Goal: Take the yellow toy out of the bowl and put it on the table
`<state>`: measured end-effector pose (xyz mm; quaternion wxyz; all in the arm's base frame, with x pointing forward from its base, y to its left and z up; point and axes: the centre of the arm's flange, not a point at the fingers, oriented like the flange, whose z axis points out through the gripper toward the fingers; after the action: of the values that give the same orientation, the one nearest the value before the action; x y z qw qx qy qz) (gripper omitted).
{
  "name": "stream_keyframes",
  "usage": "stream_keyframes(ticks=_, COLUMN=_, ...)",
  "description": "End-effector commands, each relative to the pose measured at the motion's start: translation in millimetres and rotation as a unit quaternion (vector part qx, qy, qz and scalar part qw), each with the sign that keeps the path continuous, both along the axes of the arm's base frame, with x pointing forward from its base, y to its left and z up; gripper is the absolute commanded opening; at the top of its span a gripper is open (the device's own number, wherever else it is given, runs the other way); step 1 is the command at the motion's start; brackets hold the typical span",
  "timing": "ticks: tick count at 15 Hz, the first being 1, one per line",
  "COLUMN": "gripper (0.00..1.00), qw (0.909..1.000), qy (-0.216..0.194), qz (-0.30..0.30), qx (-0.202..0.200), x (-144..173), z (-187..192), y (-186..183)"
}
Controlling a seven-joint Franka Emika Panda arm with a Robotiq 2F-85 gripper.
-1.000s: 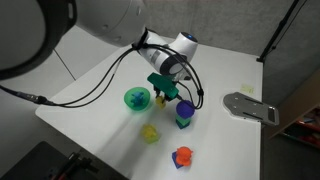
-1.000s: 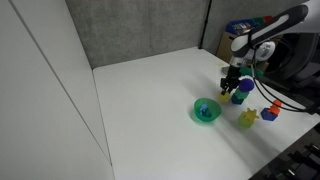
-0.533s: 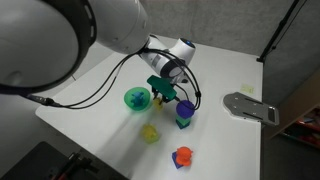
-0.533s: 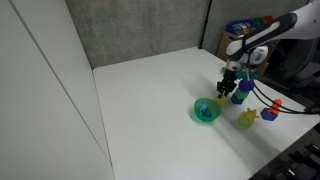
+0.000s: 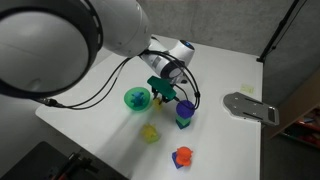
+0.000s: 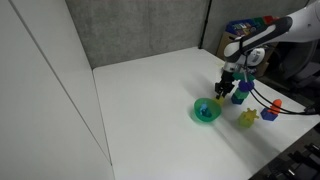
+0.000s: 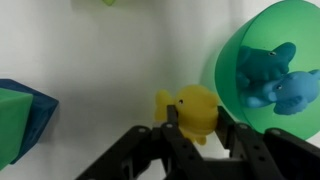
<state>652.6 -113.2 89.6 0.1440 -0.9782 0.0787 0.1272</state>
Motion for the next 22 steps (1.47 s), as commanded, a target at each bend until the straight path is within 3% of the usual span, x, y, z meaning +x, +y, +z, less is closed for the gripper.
stream_keyframes(ticks=1, gripper=0.16, qw=0.9999, qy=-0.008, qz=-0.004, qx=0.007, x=11, z=-2, y=2)
stream_keyframes(ticks=2, gripper=0.16, qw=0.9999, qy=-0.007, qz=-0.003, qx=0.007, x=10, z=-2, y=3)
stream_keyframes(ticks=3, gripper=0.66, qw=1.0000, qy=-0.007, qz=0.000, qx=0.006, x=10, z=-1, y=4)
stream_keyframes(ticks=4, gripper=0.67, qw=1.0000, qy=-0.007, qz=0.000, qx=0.004, x=10, z=-1, y=4)
stream_keyframes(ticks=8, gripper=0.97, qw=0.9999, qy=-0.010, qz=0.002, qx=0.004, x=10, z=6, y=6)
stream_keyframes(ticks=16, gripper=0.99, qw=0.9994, qy=-0.031, qz=0.011, qx=-0.008, x=12, z=55, y=20)
stream_keyframes(ticks=22, gripper=1.00, qw=0.9978, qy=-0.050, qz=0.016, qx=-0.041, x=7, z=107, y=39)
